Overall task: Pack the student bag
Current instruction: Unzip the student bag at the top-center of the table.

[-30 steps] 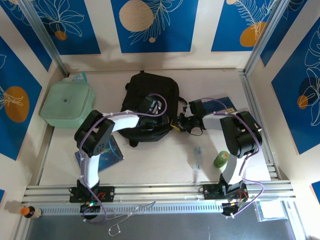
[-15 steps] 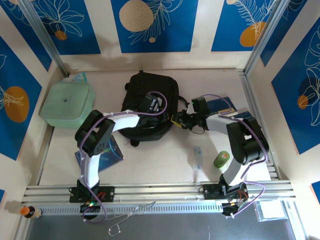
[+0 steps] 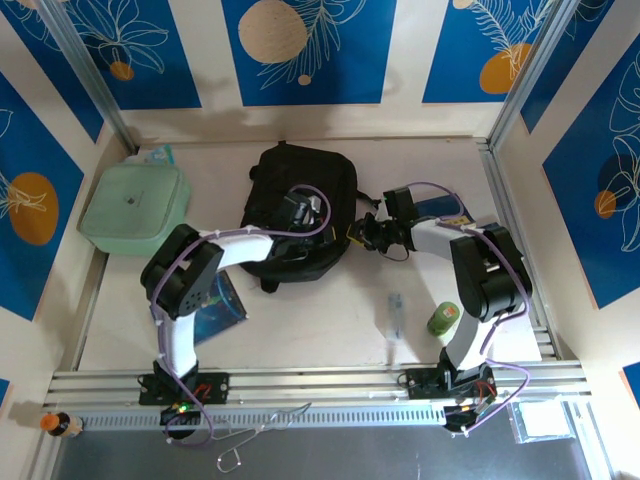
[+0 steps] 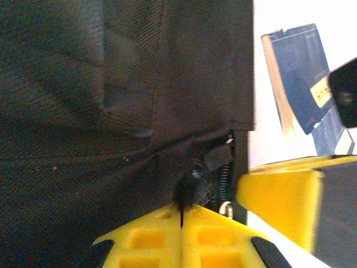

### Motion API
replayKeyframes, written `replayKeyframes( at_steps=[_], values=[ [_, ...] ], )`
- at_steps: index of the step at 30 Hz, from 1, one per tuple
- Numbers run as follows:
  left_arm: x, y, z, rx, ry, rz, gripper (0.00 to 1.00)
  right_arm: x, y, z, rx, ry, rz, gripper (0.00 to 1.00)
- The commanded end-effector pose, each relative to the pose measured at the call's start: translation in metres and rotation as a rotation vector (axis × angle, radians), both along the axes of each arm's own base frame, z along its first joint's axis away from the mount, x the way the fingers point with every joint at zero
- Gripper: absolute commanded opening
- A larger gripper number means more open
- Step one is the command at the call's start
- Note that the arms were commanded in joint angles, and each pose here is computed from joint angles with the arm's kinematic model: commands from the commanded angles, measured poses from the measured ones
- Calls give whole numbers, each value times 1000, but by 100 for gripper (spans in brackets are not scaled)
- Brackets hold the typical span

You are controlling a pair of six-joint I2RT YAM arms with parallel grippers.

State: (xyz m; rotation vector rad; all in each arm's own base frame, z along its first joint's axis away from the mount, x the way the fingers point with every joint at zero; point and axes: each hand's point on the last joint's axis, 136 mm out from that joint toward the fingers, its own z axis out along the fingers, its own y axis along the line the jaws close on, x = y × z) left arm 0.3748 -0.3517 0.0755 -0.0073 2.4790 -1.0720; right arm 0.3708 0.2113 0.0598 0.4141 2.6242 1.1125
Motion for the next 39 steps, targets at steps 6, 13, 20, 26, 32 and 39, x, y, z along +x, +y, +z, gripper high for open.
replayKeyframes(
  at_steps=[6,13,20,26,32,39],
  values=[
    [-3,-9,33,-57,-103,-57,7,-15,0,-19,-17,61,19,18],
    [-3,-14,37,-79,-119,-81,8,-10,4,-19,-34,65,27,28],
    [-4,-14,34,-79,-116,-86,8,3,8,-21,-38,77,18,34],
    [-4,-14,30,-79,-117,-87,11,22,13,-16,-9,71,-19,41],
    [-3,-12,25,-75,-125,-81,13,40,21,-13,42,114,-74,52],
    [-4,-7,19,-30,-131,-76,8,49,22,-15,71,182,-124,55]
  ],
)
